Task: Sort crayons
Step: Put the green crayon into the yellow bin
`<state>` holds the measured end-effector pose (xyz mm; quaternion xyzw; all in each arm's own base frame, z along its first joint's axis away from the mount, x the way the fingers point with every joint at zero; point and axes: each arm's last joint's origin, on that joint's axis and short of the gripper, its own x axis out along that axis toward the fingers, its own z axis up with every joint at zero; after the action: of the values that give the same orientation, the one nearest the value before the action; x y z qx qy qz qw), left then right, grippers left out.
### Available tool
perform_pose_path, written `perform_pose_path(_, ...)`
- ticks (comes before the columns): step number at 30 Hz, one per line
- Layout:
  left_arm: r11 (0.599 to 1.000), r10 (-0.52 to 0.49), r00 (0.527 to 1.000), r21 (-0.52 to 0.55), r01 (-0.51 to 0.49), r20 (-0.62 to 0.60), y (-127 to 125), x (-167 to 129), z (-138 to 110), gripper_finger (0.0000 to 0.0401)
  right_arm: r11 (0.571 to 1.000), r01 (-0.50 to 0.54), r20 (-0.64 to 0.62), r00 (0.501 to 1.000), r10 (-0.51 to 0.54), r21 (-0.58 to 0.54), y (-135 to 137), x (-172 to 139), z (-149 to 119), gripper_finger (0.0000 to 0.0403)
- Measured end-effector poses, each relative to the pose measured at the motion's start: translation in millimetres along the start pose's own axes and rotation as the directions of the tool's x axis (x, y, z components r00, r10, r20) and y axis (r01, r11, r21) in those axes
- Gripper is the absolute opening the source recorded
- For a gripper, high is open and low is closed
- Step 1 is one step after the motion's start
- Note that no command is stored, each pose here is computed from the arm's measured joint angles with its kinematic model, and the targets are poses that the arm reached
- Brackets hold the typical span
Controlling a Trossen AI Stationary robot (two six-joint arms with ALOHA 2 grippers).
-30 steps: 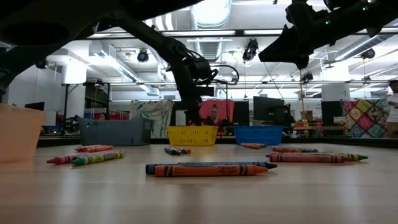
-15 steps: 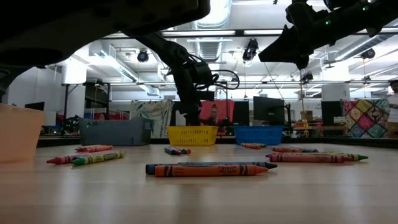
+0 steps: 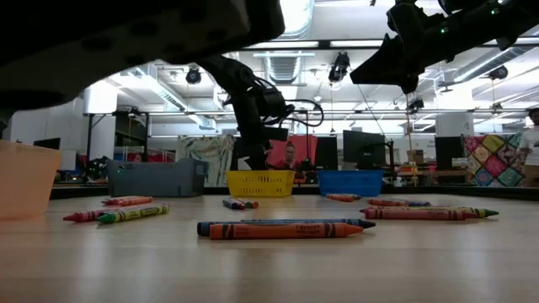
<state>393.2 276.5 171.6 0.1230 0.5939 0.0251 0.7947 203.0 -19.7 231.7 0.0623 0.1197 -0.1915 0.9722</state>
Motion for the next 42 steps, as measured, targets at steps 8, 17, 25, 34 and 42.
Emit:
perform_pose_path(8, 1.000, -0.006, 1.000, -0.002, 0.006, -0.007, -2.2, 6.4, -4.1, 0.0000, 1.000, 0.000, -0.001, 1.000, 0.000, -0.001, -0.1, 0.0, -0.3, 0.0068)
perform_pose_path(17, 1.000, 0.014, 1.000, -0.004, -0.014, 0.015, 0.0, 6.4, -2.5, 0.0000, 1.000, 0.001, 0.000, 1.000, -0.001, 0.000, -0.1, 0.0, -0.2, 0.0068)
perform_pose_path(25, 0.999, 0.032, 0.999, -0.019, -0.032, 0.036, 1.6, 6.6, -0.7, 0.0000, 1.000, 0.000, 0.000, 1.000, 0.000, 0.000, 0.0, 0.0, -0.2, 0.0068)
perform_pose_path(34, 0.999, 0.030, 0.999, -0.035, -0.029, 0.033, 1.4, 7.2, -1.6, 0.0006, 1.000, 0.001, 0.000, 1.000, -0.001, 0.000, -0.1, 0.0, -0.2, 0.0068)
perform_pose_path(42, 0.999, 0.031, 0.999, -0.037, -0.030, 0.033, 2.1, 7.2, -2.2, 0.0048, 1.000, 0.000, 0.000, 1.000, 0.000, 0.000, 0.0, 0.0, -0.2, 0.0068)
